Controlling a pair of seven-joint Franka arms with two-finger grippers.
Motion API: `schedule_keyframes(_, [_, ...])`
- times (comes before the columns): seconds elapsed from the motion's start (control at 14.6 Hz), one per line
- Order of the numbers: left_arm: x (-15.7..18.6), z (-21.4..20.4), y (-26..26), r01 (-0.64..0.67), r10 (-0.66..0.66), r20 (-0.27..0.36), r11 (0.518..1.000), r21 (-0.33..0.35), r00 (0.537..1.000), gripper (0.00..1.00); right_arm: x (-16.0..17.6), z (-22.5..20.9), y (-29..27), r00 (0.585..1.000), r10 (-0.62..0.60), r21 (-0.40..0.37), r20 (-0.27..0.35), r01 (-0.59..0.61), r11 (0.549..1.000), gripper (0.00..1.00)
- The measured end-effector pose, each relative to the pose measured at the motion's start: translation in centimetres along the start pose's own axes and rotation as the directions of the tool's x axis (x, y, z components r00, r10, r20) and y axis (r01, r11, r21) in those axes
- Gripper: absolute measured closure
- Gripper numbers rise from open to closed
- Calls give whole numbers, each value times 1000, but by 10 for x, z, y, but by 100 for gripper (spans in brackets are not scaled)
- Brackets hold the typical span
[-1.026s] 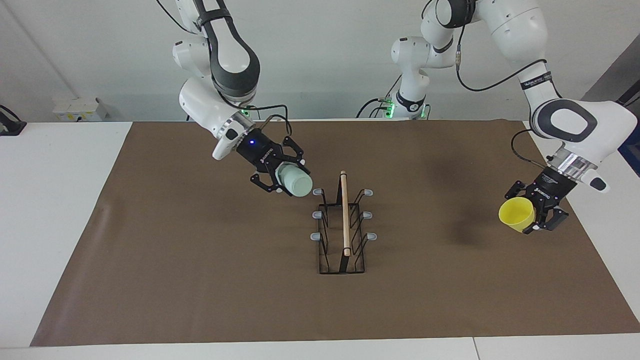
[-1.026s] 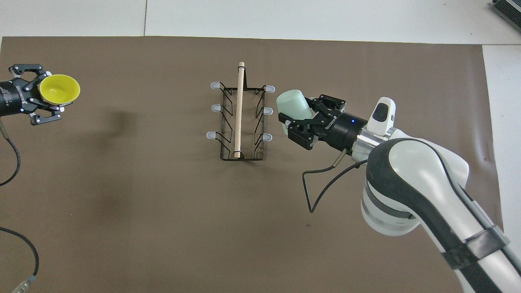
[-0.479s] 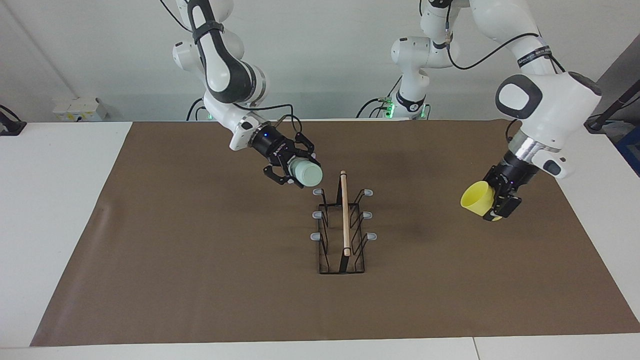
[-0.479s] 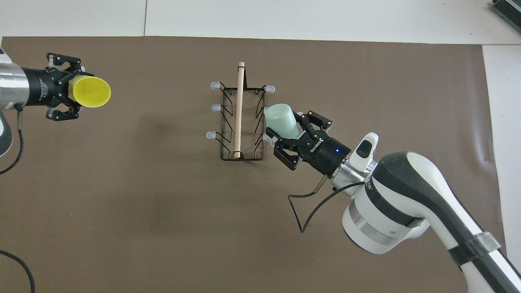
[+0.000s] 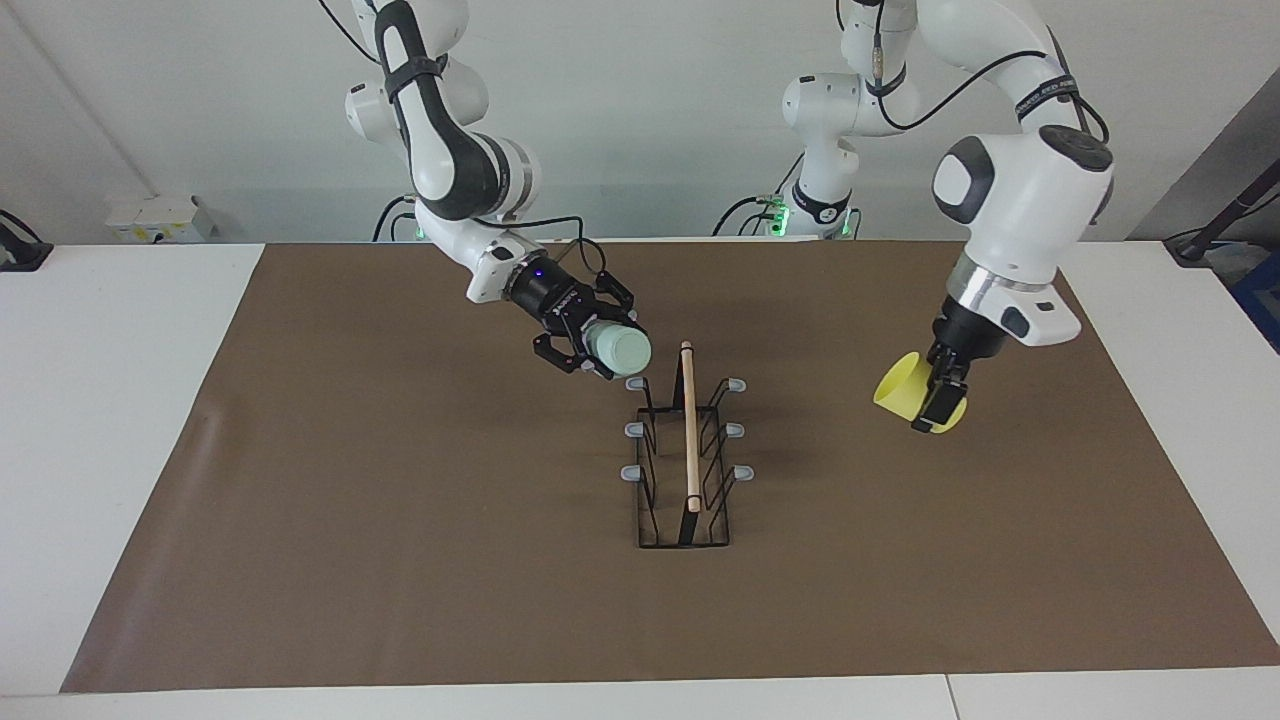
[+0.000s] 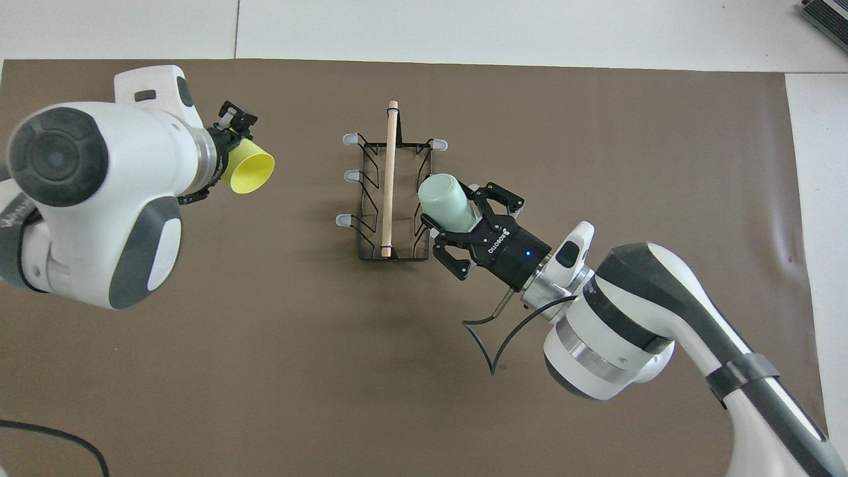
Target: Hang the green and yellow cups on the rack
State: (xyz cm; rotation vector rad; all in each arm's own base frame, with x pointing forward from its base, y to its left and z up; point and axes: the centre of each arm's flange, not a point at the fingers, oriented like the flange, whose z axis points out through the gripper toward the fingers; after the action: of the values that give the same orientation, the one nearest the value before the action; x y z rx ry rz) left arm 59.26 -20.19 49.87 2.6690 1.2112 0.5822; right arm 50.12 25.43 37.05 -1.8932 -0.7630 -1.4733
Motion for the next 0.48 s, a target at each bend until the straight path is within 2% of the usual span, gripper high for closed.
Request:
schedule_keyframes(0.21, [-51,8,3,-119,114,-138,992,-32,984,33,-2,5,-2,1000,1,11,-3,-1,1000,30])
schedule_keyframes(0.34, [-83,11,1,-229,220,-223,973,-17,950,33,-1,6,-4,1000,-1,15,-5,1,1000,30])
schedule_keyframes(0.48, [-115,13,-1,-263,245,-299,965,-21,922,33,0,10,-11,1000,-4,28,-6,4,1000,30])
